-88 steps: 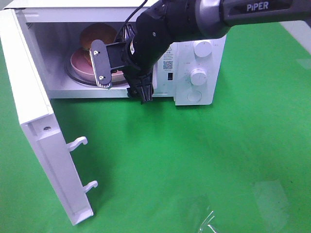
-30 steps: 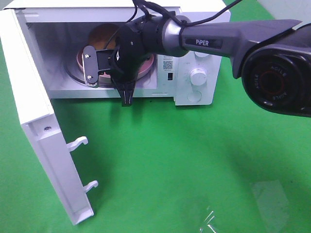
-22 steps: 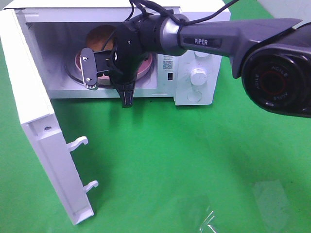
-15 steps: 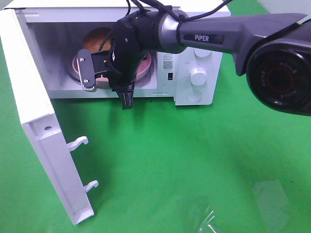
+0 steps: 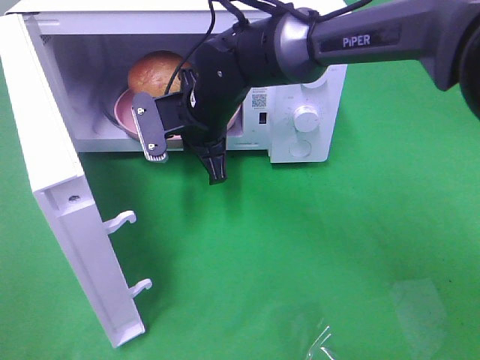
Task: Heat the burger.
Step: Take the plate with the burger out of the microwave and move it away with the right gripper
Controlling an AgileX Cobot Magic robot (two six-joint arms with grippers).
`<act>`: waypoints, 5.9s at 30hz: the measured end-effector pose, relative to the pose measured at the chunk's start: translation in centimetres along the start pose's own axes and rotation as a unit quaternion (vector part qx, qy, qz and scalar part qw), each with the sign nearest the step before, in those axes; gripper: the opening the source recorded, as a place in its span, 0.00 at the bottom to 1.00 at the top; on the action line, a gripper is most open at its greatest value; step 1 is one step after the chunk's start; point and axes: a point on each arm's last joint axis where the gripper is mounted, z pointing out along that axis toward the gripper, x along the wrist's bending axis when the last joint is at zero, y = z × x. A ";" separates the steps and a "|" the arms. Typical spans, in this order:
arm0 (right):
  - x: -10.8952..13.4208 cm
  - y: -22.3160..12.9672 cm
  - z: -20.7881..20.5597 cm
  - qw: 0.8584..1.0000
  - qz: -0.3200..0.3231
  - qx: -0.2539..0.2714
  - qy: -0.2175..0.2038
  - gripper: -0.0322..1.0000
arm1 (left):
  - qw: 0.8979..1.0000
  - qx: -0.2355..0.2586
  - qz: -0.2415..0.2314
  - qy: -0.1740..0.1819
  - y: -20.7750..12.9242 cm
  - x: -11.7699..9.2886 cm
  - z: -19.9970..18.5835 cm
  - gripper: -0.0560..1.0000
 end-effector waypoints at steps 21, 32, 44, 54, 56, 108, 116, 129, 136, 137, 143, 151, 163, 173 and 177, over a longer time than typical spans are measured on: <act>3.5 -1.1 -4.7 0.997 -0.046 -0.034 -0.049 0.10 | 1.000 0.000 0.000 0.000 0.0 0.0 0.0 0.99; 6.0 -1.9 -6.8 0.996 -0.068 -0.033 -0.041 0.10 | 1.000 0.000 0.000 0.000 0.0 0.0 0.0 0.99; 9.8 -3.6 -9.9 0.997 -0.067 -0.030 -0.021 0.10 | 1.000 0.000 0.000 0.000 0.0 0.0 0.0 0.99; 12.4 -5.0 -13.1 0.998 -0.049 -0.030 -0.021 0.10 | 1.000 0.000 0.000 0.000 0.0 0.0 0.0 0.99; 12.9 -5.3 -13.8 0.998 -0.047 -0.030 -0.023 0.10 | 1.000 0.000 0.000 0.000 0.0 0.0 0.0 0.99; 21.7 -12.1 -23.9 0.969 0.224 0.098 -0.035 0.10 | 1.000 0.000 0.000 0.000 0.0 0.0 0.0 0.99; 21.6 -12.9 -24.0 0.951 0.273 0.133 -0.059 0.10 | 1.000 0.000 0.000 0.000 0.0 0.0 0.0 0.99; 21.3 -13.8 -23.7 0.921 0.330 0.188 -0.089 0.10 | 1.000 0.000 0.000 0.000 0.0 0.0 0.0 0.99; 19.9 -13.6 -23.0 0.899 0.367 0.221 -0.093 0.10 | 1.000 0.000 0.000 0.000 0.0 0.0 0.0 0.99; 19.9 -13.6 -23.0 0.899 0.367 0.221 -0.093 0.10 | 1.000 0.000 0.000 0.000 0.0 0.0 0.0 0.99; 19.3 -13.7 -21.6 0.860 0.416 0.283 -0.085 0.10 | 1.000 0.000 0.000 0.000 0.0 0.0 0.0 0.99; 19.2 -13.7 -20.1 0.824 0.462 0.317 -0.085 0.10 | 1.000 0.000 0.000 0.000 0.0 0.0 0.0 0.99; 19.6 -13.8 -17.5 0.750 0.548 0.350 -0.119 0.10 | 1.000 0.000 0.000 0.000 0.0 0.0 0.0 0.99; 20.4 -13.7 -14.0 0.735 0.559 0.365 -0.113 0.10 | 1.000 0.000 0.000 0.000 0.0 0.0 0.0 0.99; 20.6 -14.2 -12.7 0.722 0.573 0.372 -0.112 0.10 | 1.000 0.000 0.000 0.000 0.0 0.0 0.0 0.99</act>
